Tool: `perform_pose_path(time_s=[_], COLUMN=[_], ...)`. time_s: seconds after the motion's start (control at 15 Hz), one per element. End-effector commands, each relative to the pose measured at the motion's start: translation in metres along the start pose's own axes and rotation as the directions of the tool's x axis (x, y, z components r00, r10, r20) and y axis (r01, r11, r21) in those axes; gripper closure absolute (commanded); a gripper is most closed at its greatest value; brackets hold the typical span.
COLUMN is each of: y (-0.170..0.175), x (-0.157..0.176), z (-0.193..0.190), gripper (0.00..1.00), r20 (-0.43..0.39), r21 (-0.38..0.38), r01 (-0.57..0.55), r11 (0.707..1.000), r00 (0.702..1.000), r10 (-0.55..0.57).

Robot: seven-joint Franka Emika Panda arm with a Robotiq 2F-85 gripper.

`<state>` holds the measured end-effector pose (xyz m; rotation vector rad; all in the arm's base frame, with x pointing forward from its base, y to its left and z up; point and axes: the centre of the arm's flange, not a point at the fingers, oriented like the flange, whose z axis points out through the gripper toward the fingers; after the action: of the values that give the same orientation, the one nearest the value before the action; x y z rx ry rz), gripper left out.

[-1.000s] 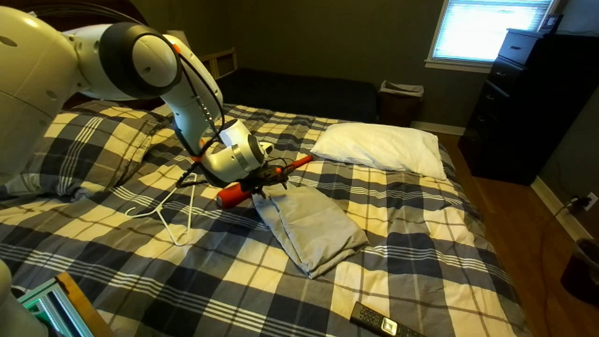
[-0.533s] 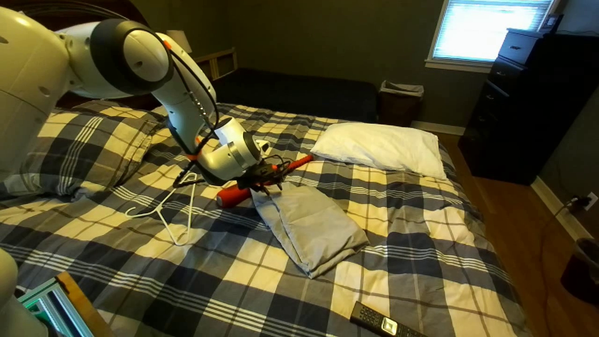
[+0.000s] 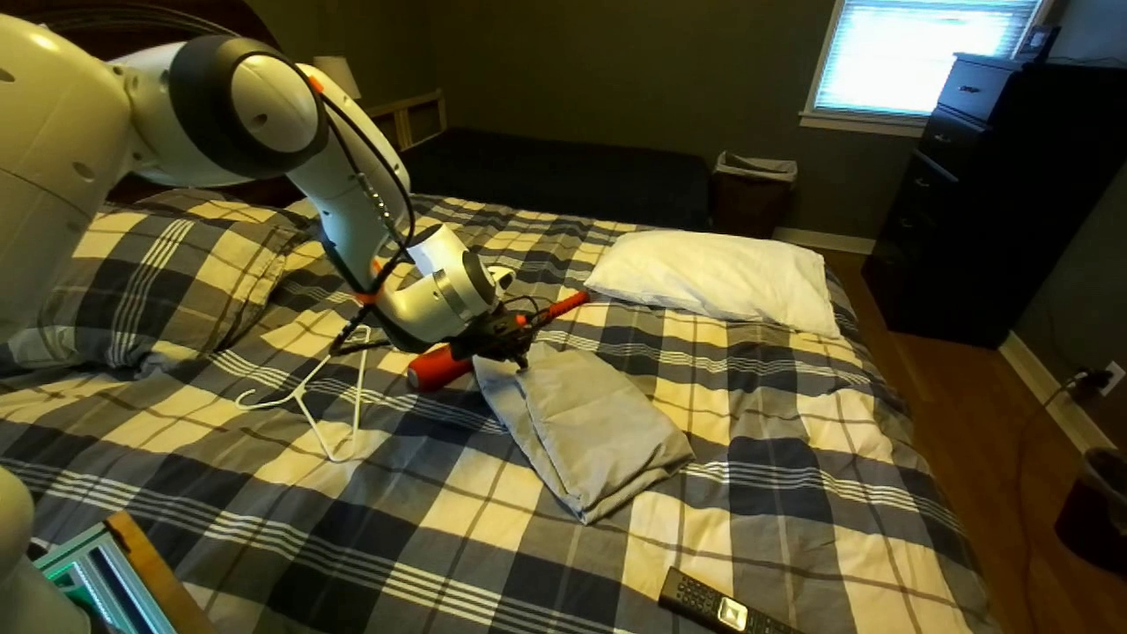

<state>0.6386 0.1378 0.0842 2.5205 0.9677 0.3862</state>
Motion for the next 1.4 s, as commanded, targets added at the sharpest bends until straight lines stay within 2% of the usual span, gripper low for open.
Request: perform_pose_path(time_s=[0.0,0.07,0.2,0.4,0.53,0.67,0.73,0.87,1.13,1.27,1.33], y=[0.001,0.001,0.006,0.032,0.060,0.068,0.087,0.093,0.127,0.140,0.148], x=[-0.005,-0.005,-0.006,-0.009,-0.015,-0.005,0.011,0.019,-0.003,-0.010,-0.013], z=[0.010,0.011,0.003,-0.031,-0.069,-0.092,-0.069,-0.094,-0.098,-0.097,-0.096], gripper=[1.00,1.00,1.00,1.00,1.00,1.00,0.99,1.00,1.00,1.00,1.00], r20=[-0.027,-0.034,-0.051,-0.083,-0.102,-0.122,-0.115,-0.135,-0.174,-0.181,-0.180], r21=[0.062,0.072,0.032,-0.144,-0.247,-0.339,-0.276,-0.329,-0.387,-0.398,-0.421], r01=[-0.011,-0.016,-0.017,0.012,-0.013,-0.003,-0.009,-0.013,-0.181,-0.226,-0.248], r11=[0.998,0.997,0.999,0.989,0.969,0.941,0.961,0.944,0.904,0.889,0.872], r00=[1.000,0.999,0.999,0.996,0.995,0.992,0.993,0.990,0.977,0.969,0.966], r10=[0.013,0.018,0.018,-0.024,-0.013,-0.041,-0.023,-0.033,0.121,0.165,0.188])
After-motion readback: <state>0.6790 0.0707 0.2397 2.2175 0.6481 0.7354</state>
